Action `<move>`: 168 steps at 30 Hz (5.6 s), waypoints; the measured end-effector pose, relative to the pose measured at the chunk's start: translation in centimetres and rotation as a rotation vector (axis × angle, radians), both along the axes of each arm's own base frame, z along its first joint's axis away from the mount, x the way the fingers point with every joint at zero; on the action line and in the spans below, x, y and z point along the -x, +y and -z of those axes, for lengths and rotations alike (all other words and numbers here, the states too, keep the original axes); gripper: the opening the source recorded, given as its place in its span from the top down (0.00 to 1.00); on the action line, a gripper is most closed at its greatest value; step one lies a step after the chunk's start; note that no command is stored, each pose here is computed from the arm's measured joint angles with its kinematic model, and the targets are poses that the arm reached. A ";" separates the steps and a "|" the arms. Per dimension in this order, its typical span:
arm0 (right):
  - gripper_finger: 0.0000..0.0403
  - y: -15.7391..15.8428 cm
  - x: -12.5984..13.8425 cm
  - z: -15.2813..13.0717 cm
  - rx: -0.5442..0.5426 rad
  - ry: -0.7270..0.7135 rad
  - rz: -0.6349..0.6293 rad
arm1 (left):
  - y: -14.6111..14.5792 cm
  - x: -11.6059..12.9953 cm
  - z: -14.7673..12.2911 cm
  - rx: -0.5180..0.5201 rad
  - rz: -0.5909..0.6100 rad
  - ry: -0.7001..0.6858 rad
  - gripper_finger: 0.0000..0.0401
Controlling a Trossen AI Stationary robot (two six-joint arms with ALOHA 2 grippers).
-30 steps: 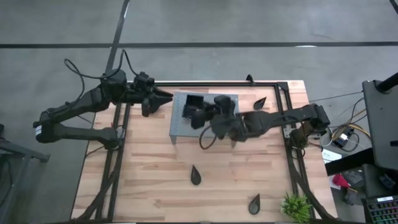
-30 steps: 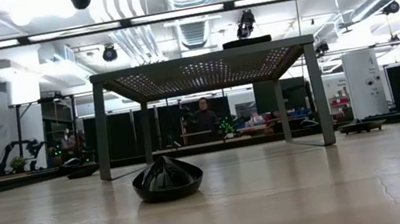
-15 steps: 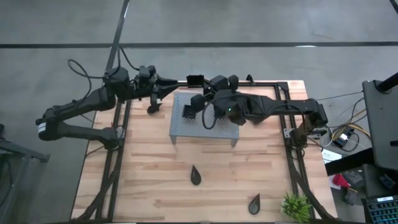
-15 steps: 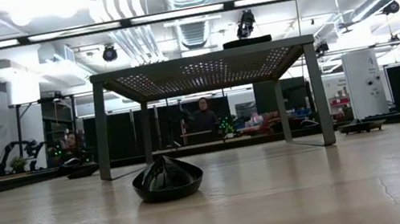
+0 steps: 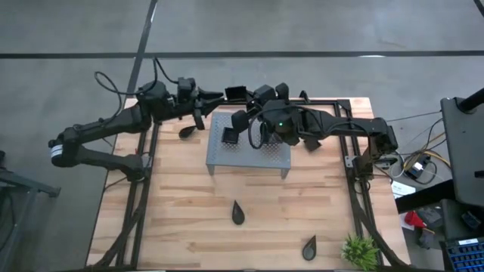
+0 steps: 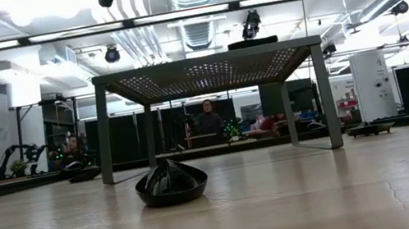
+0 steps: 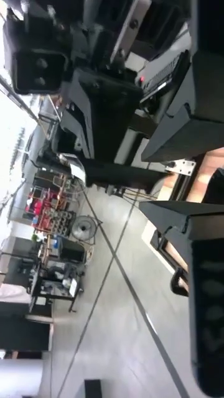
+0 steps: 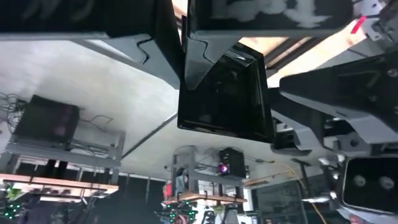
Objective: Pick & Place Mini shaped plates
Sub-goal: Stack the black square plate on top of the other black square plates on the shelf
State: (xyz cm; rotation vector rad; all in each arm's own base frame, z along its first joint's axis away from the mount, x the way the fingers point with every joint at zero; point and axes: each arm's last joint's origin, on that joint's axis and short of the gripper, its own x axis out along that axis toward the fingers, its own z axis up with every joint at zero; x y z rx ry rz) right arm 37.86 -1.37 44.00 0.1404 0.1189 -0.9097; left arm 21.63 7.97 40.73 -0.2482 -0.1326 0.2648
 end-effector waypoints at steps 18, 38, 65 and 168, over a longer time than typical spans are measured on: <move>0.98 -0.9 0.0 0.0 0.000 -0.002 0.021 | 0.6 -1.3 0.0 -0.015 -0.018 -0.067 0.74; 0.98 -0.9 0.0 0.0 0.004 0.008 0.016 | 1.0 -2.3 0.7 0.112 -0.035 -0.080 0.79; 0.55 -2.9 0.3 -0.2 0.168 0.240 -0.029 | 0.9 -1.8 1.5 0.430 0.007 -0.055 1.00; 0.43 -2.8 0.9 -0.8 0.257 0.377 -0.151 | 2.8 -2.9 10.5 1.107 -0.054 0.591 1.00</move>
